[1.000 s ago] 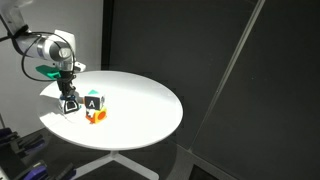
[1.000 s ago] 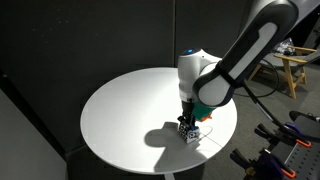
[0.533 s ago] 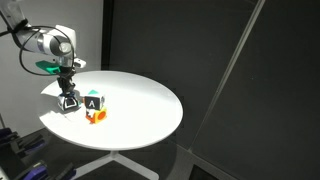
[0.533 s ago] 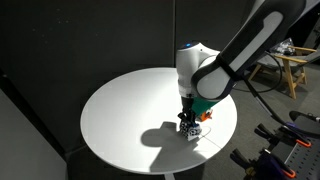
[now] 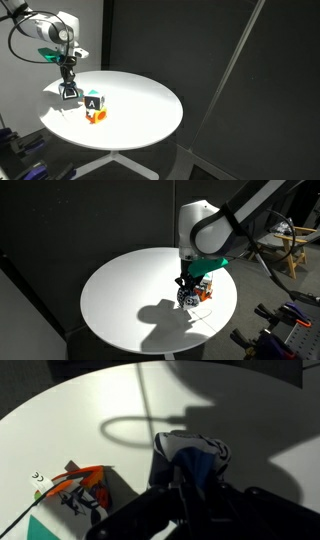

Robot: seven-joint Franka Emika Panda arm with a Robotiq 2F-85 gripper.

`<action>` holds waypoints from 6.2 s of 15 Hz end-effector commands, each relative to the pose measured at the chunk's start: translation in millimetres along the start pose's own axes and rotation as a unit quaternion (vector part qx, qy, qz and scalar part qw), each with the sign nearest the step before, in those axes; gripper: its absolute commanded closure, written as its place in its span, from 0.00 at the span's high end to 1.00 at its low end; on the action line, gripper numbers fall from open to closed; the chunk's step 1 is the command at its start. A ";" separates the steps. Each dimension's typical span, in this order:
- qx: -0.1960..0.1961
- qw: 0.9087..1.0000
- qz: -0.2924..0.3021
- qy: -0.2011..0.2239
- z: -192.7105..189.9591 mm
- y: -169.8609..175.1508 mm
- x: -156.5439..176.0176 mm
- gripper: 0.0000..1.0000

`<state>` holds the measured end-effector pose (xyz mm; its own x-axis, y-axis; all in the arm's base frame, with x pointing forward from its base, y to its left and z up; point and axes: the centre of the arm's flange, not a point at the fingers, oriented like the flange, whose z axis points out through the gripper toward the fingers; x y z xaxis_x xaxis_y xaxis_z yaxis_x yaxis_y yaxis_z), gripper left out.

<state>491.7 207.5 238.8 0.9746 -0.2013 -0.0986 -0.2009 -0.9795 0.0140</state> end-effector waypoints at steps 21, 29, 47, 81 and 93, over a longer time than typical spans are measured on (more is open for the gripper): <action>0.061 0.977 0.202 0.015 -96.7 52.4 39.1 0.12; 0.063 0.977 0.201 0.014 -98.1 52.4 37.1 0.03; 0.054 0.964 0.261 0.012 -127.3 98.7 31.9 0.04; 0.060 0.951 0.305 0.000 -111.7 151.2 62.1 0.04; 0.056 0.946 0.318 -0.005 -106.3 161.7 74.5 0.04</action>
<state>531.9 39.3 335.6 0.6599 -0.7425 -0.1145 -0.7489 -0.6623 -0.0214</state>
